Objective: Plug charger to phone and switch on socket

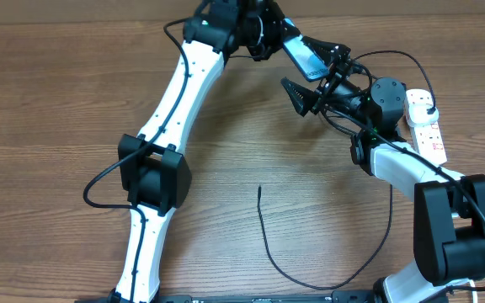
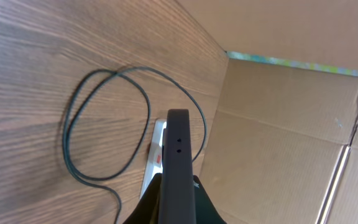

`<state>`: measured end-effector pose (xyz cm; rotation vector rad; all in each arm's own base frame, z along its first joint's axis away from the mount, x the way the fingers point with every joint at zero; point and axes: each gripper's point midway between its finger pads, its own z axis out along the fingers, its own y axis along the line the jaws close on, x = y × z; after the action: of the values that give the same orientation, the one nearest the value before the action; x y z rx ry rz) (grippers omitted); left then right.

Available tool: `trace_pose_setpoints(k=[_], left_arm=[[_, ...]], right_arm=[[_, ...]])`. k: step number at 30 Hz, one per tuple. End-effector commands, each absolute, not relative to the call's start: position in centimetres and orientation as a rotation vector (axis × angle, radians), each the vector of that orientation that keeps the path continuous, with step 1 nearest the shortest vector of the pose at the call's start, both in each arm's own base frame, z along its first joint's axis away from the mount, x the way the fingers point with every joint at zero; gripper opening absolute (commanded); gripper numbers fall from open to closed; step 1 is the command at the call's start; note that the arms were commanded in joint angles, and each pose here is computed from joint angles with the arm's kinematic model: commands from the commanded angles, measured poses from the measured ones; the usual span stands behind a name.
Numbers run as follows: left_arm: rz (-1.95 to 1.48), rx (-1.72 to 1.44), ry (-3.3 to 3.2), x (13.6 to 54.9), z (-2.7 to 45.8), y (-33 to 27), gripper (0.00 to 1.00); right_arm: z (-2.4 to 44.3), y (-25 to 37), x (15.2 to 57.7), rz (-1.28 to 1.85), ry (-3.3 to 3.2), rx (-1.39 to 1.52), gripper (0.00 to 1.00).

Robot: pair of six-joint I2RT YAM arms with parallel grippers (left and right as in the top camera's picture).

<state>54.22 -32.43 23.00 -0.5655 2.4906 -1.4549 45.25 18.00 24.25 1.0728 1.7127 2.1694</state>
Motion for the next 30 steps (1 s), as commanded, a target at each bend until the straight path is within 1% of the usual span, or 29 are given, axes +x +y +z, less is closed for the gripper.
trace_pose_setpoints(k=[1, 6, 9, 13, 15, 17, 24, 26, 30], left_arm=[[-1.49, -0.492, 2.436, 55.9, 24.2, -28.9, 0.04], [-1.632, -0.372, 2.394, 56.3, 25.8, -24.5, 0.04], [-1.775, -0.221, 2.339, 55.6, 27.5, -21.7, 0.04], [-1.931, 0.021, 2.228, 54.0, 29.7, -18.9, 0.04], [-1.994, 0.114, 2.17, 53.2, 30.7, -17.7, 0.04], [-2.028, 0.141, 2.141, 52.9, 31.1, -16.7, 0.04], [-2.032, 0.115, 2.116, 53.3, 31.4, -14.4, 0.04], [-2.028, 0.11, 2.116, 53.3, 31.4, -14.2, 0.04], [-2.026, 0.109, 2.116, 53.4, 31.4, -14.2, 0.04]], right_arm=[[25.8, 17.9, 44.4, 2.168, 1.769, 0.889, 1.0], [25.5, 17.8, 42.9, 2.118, 1.874, 0.63, 1.0], [25.3, 18.5, 41.3, 2.078, 1.934, 0.399, 1.0], [25.0, 19.4, 39.5, 2.057, 1.982, 0.168, 1.0], [24.9, 20.0, 38.7, 2.064, 1.999, 0.101, 1.0], [24.9, 20.7, 38.1, 2.07, 2.008, 0.043, 1.0], [24.6, 22.7, 37.0, 2.083, 2.031, -0.024, 0.99], [24.2, 23.4, 36.9, 2.095, 2.056, 0.006, 0.99], [23.2, 24.9, 37.5, 2.097, 2.099, 0.167, 0.99]])
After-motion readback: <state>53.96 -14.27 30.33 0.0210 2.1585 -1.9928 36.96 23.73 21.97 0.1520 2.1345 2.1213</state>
